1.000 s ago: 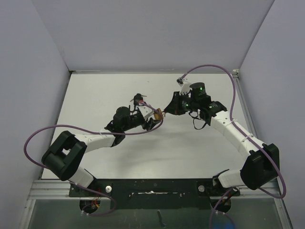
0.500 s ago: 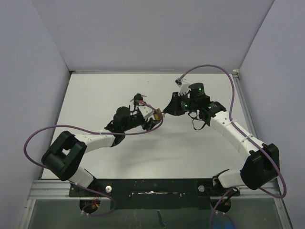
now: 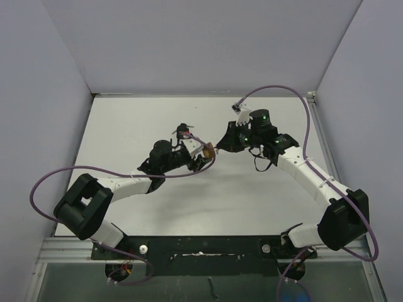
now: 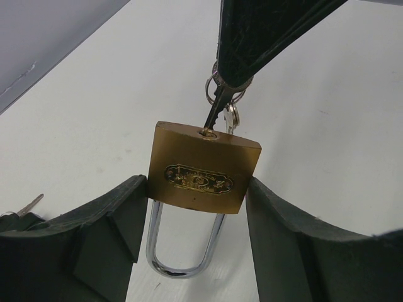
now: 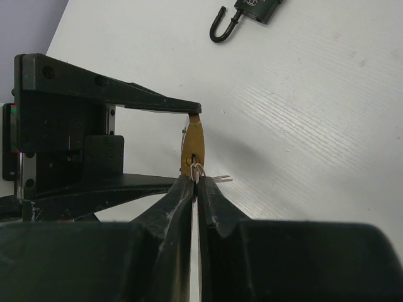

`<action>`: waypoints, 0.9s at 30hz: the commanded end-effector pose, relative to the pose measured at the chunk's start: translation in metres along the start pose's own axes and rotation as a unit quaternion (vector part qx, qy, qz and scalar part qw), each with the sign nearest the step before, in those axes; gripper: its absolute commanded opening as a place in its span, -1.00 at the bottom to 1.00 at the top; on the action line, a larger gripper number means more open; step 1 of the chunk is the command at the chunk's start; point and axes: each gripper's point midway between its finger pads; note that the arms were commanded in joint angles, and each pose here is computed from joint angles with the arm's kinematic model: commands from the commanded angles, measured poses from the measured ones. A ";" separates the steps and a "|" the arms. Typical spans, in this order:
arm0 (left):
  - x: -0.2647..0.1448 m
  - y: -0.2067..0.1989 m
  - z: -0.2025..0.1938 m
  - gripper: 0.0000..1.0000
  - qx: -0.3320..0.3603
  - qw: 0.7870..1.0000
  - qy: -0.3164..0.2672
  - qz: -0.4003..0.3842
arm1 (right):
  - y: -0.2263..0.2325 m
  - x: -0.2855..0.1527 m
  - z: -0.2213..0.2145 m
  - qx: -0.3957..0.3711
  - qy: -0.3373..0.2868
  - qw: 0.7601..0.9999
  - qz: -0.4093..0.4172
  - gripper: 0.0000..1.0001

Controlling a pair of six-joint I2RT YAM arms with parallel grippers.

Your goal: Unlock with the key

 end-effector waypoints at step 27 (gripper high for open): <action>0.003 0.036 0.121 -1.00 0.045 0.992 -0.119 0.006 | 0.013 0.002 0.006 -0.050 0.001 0.999 0.017 -1.00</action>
Point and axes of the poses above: each gripper's point midway between its finger pads, its own x axis out along the fingers, its own y axis along the line the jaws close on, z = x × y, and after that the axes turned 12 degrees about x, right-handed
